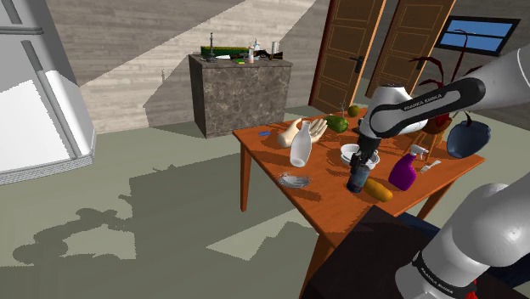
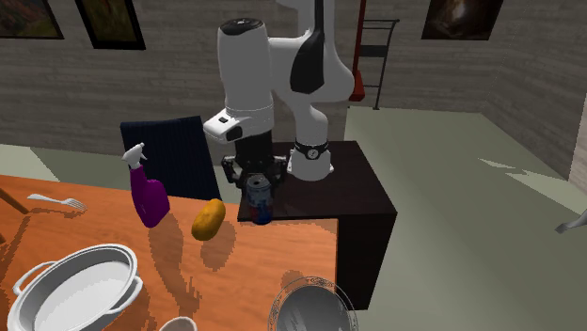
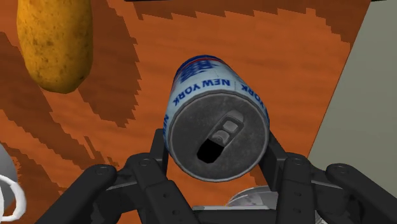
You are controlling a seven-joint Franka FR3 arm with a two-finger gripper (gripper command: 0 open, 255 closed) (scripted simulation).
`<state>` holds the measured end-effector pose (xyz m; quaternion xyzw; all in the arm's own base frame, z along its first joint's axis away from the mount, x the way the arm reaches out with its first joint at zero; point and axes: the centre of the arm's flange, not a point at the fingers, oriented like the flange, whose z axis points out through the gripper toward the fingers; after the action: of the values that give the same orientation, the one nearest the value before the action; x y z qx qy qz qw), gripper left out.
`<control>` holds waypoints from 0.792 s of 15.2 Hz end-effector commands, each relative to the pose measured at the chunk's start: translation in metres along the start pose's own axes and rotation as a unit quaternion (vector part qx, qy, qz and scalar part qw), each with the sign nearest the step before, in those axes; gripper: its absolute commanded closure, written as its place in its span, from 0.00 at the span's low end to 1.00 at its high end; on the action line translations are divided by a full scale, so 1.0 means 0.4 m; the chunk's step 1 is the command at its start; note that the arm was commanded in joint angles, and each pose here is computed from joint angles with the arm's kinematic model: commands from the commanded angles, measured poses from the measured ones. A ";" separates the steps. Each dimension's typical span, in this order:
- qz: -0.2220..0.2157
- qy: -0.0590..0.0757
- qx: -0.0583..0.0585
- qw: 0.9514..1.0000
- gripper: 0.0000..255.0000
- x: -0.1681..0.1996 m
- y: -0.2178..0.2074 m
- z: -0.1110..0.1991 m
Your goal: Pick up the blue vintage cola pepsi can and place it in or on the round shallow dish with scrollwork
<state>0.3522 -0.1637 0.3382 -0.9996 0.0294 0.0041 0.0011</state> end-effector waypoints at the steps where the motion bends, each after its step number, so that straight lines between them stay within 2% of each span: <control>1: 0.000 0.000 0.000 1.000 1.00 0.001 0.001 -0.027; 3: 0.000 0.000 0.000 1.000 1.00 0.001 0.001 -0.050; 12: 0.000 0.000 0.000 1.000 1.00 0.254 -0.149 -0.092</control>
<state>0.4459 -0.1160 0.3753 -0.9996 0.0293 0.0042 0.0006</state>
